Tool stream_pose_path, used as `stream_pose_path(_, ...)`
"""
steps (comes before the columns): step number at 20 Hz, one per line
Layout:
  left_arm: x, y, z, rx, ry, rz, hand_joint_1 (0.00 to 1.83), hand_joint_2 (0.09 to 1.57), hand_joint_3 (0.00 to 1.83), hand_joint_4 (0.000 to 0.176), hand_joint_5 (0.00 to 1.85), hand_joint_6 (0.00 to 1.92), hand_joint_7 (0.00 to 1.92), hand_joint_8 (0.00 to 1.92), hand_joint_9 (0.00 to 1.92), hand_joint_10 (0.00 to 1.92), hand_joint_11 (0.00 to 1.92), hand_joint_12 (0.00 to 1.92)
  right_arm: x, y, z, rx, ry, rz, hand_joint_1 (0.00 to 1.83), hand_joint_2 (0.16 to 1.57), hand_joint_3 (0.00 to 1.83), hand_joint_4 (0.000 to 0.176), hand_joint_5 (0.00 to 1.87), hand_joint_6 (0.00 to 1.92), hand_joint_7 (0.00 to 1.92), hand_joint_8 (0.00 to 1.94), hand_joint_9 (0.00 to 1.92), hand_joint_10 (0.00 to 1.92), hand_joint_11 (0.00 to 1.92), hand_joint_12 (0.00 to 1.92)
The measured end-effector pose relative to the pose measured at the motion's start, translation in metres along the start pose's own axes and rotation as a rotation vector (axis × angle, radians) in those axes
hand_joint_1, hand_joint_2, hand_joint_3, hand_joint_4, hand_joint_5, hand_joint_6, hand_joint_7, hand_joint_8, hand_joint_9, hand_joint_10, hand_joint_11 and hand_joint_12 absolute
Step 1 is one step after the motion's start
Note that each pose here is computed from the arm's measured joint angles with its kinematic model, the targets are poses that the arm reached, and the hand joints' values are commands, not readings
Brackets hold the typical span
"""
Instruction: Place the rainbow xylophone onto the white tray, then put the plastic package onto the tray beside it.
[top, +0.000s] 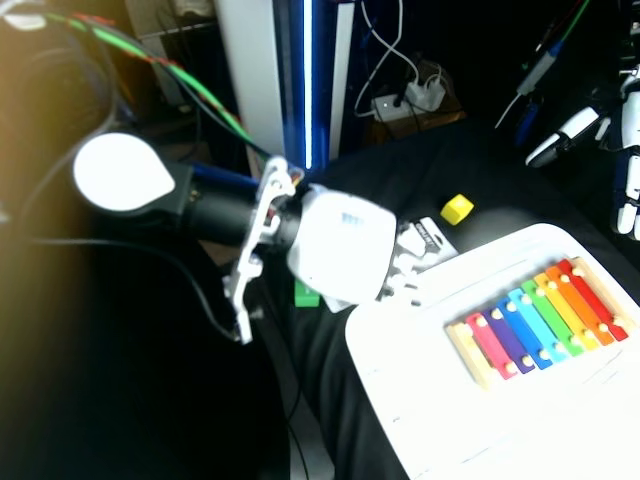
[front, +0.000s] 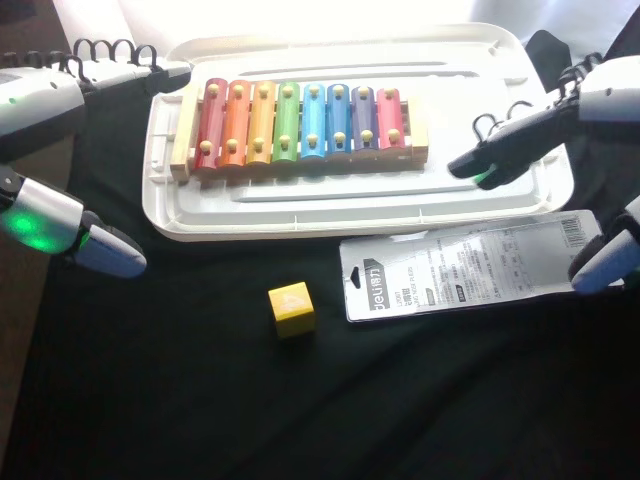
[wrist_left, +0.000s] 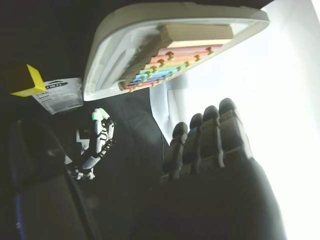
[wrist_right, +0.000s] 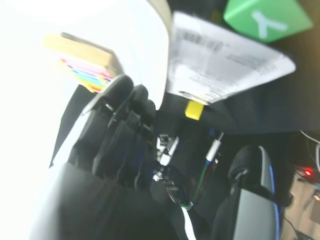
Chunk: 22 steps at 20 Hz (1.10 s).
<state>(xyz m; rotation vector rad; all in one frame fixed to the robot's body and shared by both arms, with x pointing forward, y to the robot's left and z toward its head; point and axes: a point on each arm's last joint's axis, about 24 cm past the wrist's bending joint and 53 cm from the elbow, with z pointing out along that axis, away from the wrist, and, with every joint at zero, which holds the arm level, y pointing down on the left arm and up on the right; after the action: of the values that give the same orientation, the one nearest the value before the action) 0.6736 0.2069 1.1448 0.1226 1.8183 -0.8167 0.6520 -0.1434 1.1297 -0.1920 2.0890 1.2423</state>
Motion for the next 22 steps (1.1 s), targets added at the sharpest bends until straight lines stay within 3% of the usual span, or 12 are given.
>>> stream_pose_path(2, 0.0, 0.0, 0.0, -0.001, 0.0, -0.001, 0.88, 0.7, 0.0, 0.066, 0.0, 0.0, 0.0, 0.0, 0.0, 0.0, 0.0, 0.0, 0.009, -0.008, 0.0, 0.026, 0.019, -0.003, 0.83, 0.75, 0.0, 0.0, 0.41, 0.0, 0.73, 0.0, 0.76, 0.01, 0.43, 0.75)
stream_pose_path(3, 0.0, -0.001, 0.0, 0.004, -0.002, -0.005, 0.87, 0.7, 0.0, 0.065, 0.0, 0.0, 0.0, 0.0, 0.0, 0.0, 0.0, 0.0, 0.018, -0.013, 0.002, 0.045, 0.047, -0.025, 0.84, 0.73, 0.0, 0.014, 0.39, 0.0, 0.7, 0.0, 0.7, 0.0, 0.44, 0.71)
stream_pose_path(4, 0.0, -0.002, 0.0, 0.005, -0.002, -0.006, 0.87, 0.7, 0.0, 0.065, 0.0, 0.0, 0.0, 0.0, 0.0, 0.0, 0.0, 0.0, 0.024, -0.016, 0.004, 0.054, 0.066, -0.04, 0.88, 0.73, 0.0, 0.003, 0.39, 0.0, 0.72, 0.01, 0.66, 0.0, 0.42, 0.68)
stream_pose_path(6, 0.001, -0.001, -0.001, 0.004, 0.0, -0.007, 0.88, 0.7, 0.0, 0.059, 0.0, 0.0, 0.0, 0.0, 0.0, 0.0, 0.0, 0.0, 0.033, -0.021, 0.01, 0.073, 0.097, -0.032, 0.91, 0.76, 0.0, 0.024, 0.35, 0.0, 0.67, 0.0, 0.68, 0.0, 0.45, 0.8)
stream_pose_path(7, 0.002, -0.001, -0.001, 0.003, 0.001, -0.007, 0.88, 0.7, 0.0, 0.054, 0.0, 0.0, 0.0, 0.0, 0.0, 0.0, 0.0, 0.0, 0.035, -0.025, 0.013, 0.079, 0.108, -0.013, 0.93, 0.75, 0.0, 0.007, 0.37, 0.01, 0.68, 0.01, 0.72, 0.02, 0.47, 0.81)
stream_pose_path(10, 0.001, -0.001, -0.001, 0.004, -0.003, -0.01, 0.88, 0.7, 0.0, 0.063, 0.0, 0.0, 0.0, 0.0, 0.0, 0.0, 0.0, 0.0, 0.048, -0.047, 0.016, 0.116, 0.13, 0.079, 0.89, 0.73, 0.0, 0.016, 0.35, 0.0, 0.64, 0.0, 0.73, 0.01, 0.43, 0.67)
stream_pose_path(12, 0.001, -0.001, -0.001, 0.003, -0.003, -0.011, 0.9, 0.7, 0.0, 0.07, 0.0, 0.0, 0.0, 0.0, 0.0, 0.0, 0.0, 0.0, 0.051, -0.052, 0.019, 0.12, 0.138, 0.113, 0.94, 0.71, 0.0, 0.021, 0.37, 0.0, 0.68, 0.0, 0.78, 0.01, 0.42, 1.07)
stream_pose_path(13, 0.001, -0.001, -0.001, 0.003, -0.003, -0.012, 0.9, 0.7, 0.0, 0.046, 0.0, 0.0, 0.0, 0.0, 0.0, 0.0, 0.0, 0.0, 0.053, -0.052, 0.02, 0.119, 0.145, 0.117, 0.97, 0.73, 0.0, 0.028, 0.36, 0.0, 0.64, 0.0, 0.75, 0.0, 0.4, 1.13)
stream_pose_path(15, 0.001, -0.001, -0.001, 0.003, -0.003, -0.011, 0.91, 0.7, 0.0, 0.039, 0.0, 0.0, 0.0, 0.0, 0.0, 0.0, 0.0, 0.0, 0.056, -0.052, 0.022, 0.119, 0.154, 0.122, 1.1, 0.82, 0.0, 0.038, 0.34, 0.0, 0.63, 0.01, 0.68, 0.01, 0.33, 0.94)
stream_pose_path(19, 0.002, 0.0, -0.001, 0.001, 0.001, -0.01, 0.9, 0.7, 0.0, 0.018, 0.0, 0.0, 0.0, 0.0, 0.0, 0.0, 0.0, 0.0, 0.063, -0.052, 0.025, 0.12, 0.179, 0.111, 1.16, 0.88, 0.0, 0.005, 0.34, 0.0, 0.63, 0.0, 0.67, 0.0, 0.31, 0.94)
stream_pose_path(21, 0.002, 0.0, -0.001, 0.001, 0.0, -0.011, 0.92, 0.69, 0.0, 0.04, 0.0, 0.0, 0.0, 0.0, 0.0, 0.0, 0.0, 0.0, 0.066, -0.052, 0.027, 0.12, 0.189, 0.111, 1.19, 0.88, 0.0, 0.0, 0.36, 0.0, 0.75, 0.03, 0.75, 0.04, 0.29, 1.28)
stream_pose_path(22, 0.002, 0.0, -0.001, 0.001, 0.001, -0.011, 0.91, 0.69, 0.0, 0.02, 0.0, 0.0, 0.0, 0.0, 0.0, 0.0, 0.0, 0.0, 0.068, -0.051, 0.028, 0.119, 0.192, 0.115, 1.33, 0.92, 0.0, 0.0, 0.38, 0.0, 0.82, 0.12, 0.51, 0.93, 0.39, 1.5)
